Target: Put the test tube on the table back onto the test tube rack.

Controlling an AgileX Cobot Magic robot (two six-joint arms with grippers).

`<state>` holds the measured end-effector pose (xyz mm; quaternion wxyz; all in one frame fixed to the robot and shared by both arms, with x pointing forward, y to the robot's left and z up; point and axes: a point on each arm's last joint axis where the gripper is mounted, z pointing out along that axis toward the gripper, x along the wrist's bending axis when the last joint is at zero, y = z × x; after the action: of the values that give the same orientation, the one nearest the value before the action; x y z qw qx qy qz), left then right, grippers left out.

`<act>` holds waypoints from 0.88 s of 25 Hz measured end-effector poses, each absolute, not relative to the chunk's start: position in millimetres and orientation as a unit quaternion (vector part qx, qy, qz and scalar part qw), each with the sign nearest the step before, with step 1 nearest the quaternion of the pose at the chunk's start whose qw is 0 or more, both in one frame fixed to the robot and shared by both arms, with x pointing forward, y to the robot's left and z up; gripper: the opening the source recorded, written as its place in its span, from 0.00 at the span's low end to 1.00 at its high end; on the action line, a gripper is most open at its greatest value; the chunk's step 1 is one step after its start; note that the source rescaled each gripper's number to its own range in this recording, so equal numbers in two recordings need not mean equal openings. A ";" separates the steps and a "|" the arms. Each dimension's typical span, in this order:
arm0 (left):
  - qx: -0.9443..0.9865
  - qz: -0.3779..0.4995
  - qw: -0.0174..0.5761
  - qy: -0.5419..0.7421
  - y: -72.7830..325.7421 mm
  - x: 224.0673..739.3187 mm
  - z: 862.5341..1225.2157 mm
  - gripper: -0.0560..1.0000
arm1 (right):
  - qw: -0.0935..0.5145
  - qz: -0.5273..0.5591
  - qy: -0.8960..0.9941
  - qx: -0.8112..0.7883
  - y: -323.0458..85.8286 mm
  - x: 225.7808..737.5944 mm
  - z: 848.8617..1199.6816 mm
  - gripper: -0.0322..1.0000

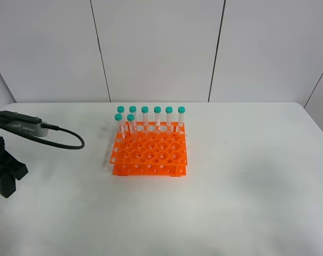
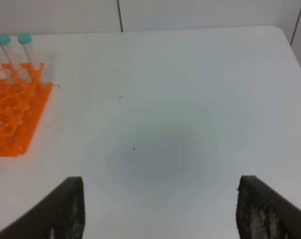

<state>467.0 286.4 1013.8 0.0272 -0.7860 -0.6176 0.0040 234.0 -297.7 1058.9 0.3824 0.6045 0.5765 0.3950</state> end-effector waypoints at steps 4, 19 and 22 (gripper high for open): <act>-0.779 -0.013 -0.013 -0.627 284.1 456.6 1031.6 0.85 | 0.382 0.395 0.576 0.604 -297.7 234.0 1058.9 0.80; -0.728 -0.150 -0.233 -0.628 280.6 359.3 1122.0 1.00 | 0.382 0.395 0.576 0.604 -297.7 234.0 1058.9 0.80; -0.720 -0.178 -0.261 -0.618 283.0 334.6 1126.4 1.00 | 0.382 0.395 0.576 0.604 -297.7 234.0 1058.9 0.80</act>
<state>334.6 283.0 1126.4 -0.2607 -0.7202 -0.6179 -0.1777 234.0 -297.7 1058.9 0.3824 0.6045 0.5765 0.3950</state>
